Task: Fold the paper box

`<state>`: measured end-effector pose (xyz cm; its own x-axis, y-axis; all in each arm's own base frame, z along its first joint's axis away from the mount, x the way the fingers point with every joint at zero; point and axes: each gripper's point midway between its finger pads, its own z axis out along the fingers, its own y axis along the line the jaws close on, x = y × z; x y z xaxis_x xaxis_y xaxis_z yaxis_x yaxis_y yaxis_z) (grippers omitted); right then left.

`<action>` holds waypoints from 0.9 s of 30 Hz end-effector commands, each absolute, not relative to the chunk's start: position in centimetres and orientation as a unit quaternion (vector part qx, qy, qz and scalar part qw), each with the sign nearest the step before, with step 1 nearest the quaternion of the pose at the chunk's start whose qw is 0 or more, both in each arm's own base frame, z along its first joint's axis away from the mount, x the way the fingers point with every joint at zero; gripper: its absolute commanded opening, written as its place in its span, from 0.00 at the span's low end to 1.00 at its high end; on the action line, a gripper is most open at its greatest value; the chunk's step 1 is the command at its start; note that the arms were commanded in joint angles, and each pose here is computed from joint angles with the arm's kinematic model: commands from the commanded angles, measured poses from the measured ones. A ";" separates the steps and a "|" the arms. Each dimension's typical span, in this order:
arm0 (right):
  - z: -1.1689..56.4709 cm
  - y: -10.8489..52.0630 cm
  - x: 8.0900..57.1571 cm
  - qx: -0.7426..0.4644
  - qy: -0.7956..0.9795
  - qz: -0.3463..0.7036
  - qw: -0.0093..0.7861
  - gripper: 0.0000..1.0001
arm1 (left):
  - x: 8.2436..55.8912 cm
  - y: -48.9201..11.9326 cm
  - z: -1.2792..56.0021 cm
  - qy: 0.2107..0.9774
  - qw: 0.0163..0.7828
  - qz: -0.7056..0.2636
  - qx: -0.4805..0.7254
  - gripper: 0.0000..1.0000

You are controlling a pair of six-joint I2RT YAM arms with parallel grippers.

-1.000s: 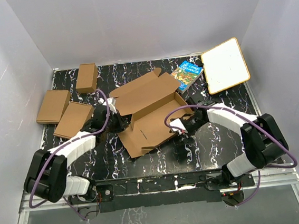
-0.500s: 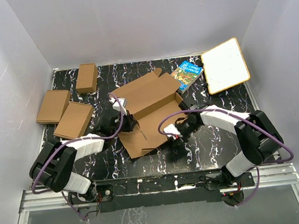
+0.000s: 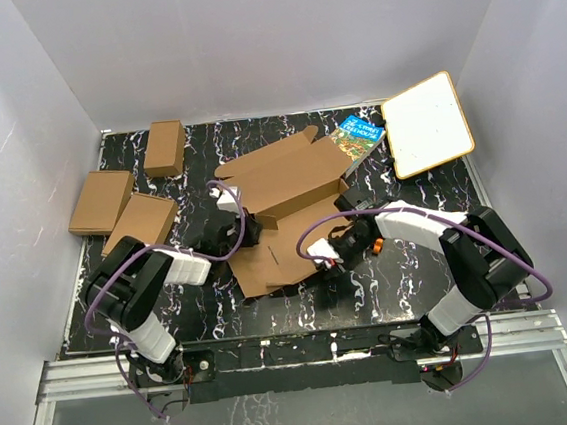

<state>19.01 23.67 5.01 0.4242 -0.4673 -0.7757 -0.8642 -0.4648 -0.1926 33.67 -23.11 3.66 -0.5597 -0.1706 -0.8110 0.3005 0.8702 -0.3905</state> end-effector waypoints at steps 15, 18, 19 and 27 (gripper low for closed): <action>6.7 25.3 20.5 -0.763 0.450 0.339 0.315 0.38 | 31.9 -23.4 7.8 0.829 0.494 -0.248 0.083 0.13; 6.7 25.3 20.5 -0.761 0.453 0.340 0.315 0.38 | 29.5 -21.9 8.2 0.851 0.462 -0.238 0.081 0.16; 6.7 25.4 20.5 -0.761 0.453 0.341 0.315 0.38 | 28.7 -21.4 8.5 0.855 0.454 -0.238 0.078 0.16; 6.7 25.4 20.6 -0.758 0.457 0.342 0.316 0.37 | 21.1 -21.8 11.5 0.868 0.353 -0.344 0.060 0.18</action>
<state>19.24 24.04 5.08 0.3012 -0.5296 -0.7930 -0.9189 -0.3834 -0.0930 26.84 -21.50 13.42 -0.5513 -0.1956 -0.8111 0.3692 0.8146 -0.4474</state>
